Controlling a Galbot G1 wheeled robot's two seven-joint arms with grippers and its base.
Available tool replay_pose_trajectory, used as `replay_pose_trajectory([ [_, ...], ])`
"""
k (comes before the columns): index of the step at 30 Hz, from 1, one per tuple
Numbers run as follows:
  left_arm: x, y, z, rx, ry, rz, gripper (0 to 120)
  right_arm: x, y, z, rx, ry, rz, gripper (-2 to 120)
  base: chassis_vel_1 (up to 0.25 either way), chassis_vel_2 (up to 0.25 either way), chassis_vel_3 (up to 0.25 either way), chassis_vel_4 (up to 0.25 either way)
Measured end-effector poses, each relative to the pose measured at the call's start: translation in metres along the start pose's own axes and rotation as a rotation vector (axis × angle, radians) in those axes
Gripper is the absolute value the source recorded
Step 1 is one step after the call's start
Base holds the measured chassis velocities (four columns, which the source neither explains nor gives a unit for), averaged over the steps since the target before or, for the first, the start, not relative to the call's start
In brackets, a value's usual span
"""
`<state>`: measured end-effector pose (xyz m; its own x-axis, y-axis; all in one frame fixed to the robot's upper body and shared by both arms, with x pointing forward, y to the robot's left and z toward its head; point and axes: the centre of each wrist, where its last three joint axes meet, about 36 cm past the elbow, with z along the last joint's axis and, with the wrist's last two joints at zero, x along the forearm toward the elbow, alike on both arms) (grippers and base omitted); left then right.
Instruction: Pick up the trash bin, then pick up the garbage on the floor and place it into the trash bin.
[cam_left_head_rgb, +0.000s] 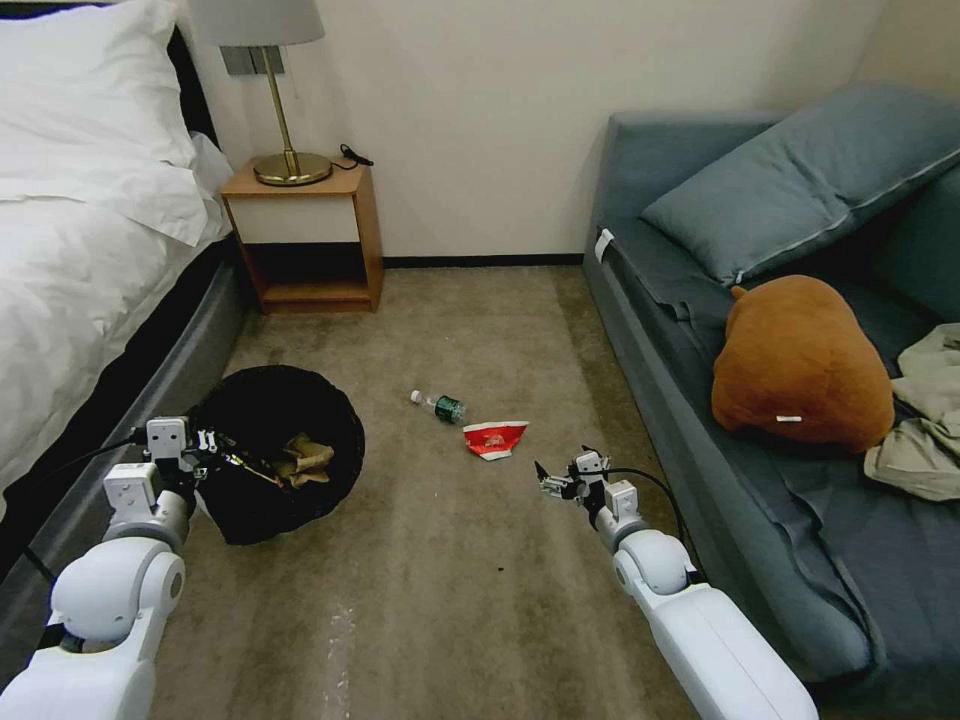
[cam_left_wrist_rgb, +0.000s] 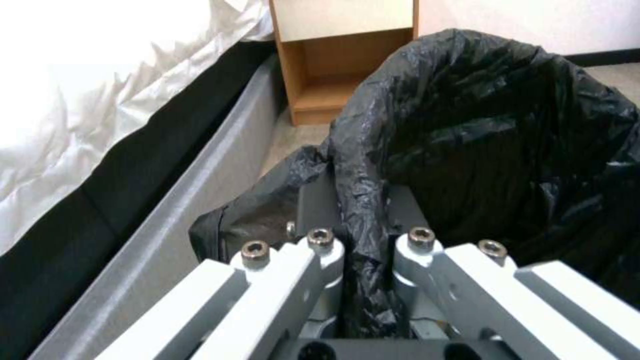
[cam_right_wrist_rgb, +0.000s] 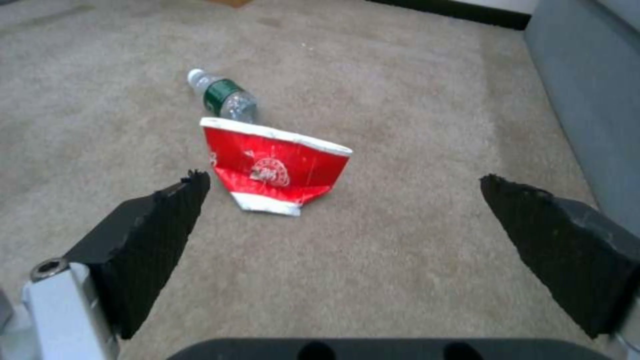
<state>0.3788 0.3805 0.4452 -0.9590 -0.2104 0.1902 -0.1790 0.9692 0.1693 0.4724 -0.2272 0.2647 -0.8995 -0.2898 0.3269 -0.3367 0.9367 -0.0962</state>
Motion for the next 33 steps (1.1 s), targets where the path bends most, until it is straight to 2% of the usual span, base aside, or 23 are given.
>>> replay_pose_trajectory([
  [17, 0.0002, 0.0039, 0.0068, 0.001, 0.010, -0.001, 4, -0.0060, 0.0066, 0.0072, 0.007, -0.002, -0.007, 100, -0.100, 0.088, 0.093, -0.098],
  [33, 0.0004, 0.0059, 0.0059, -0.003, 0.009, -0.002, 4, -0.0068, 0.0076, 0.0092, 0.012, 0.001, -0.009, 100, -0.116, 0.121, 0.113, -0.121],
])
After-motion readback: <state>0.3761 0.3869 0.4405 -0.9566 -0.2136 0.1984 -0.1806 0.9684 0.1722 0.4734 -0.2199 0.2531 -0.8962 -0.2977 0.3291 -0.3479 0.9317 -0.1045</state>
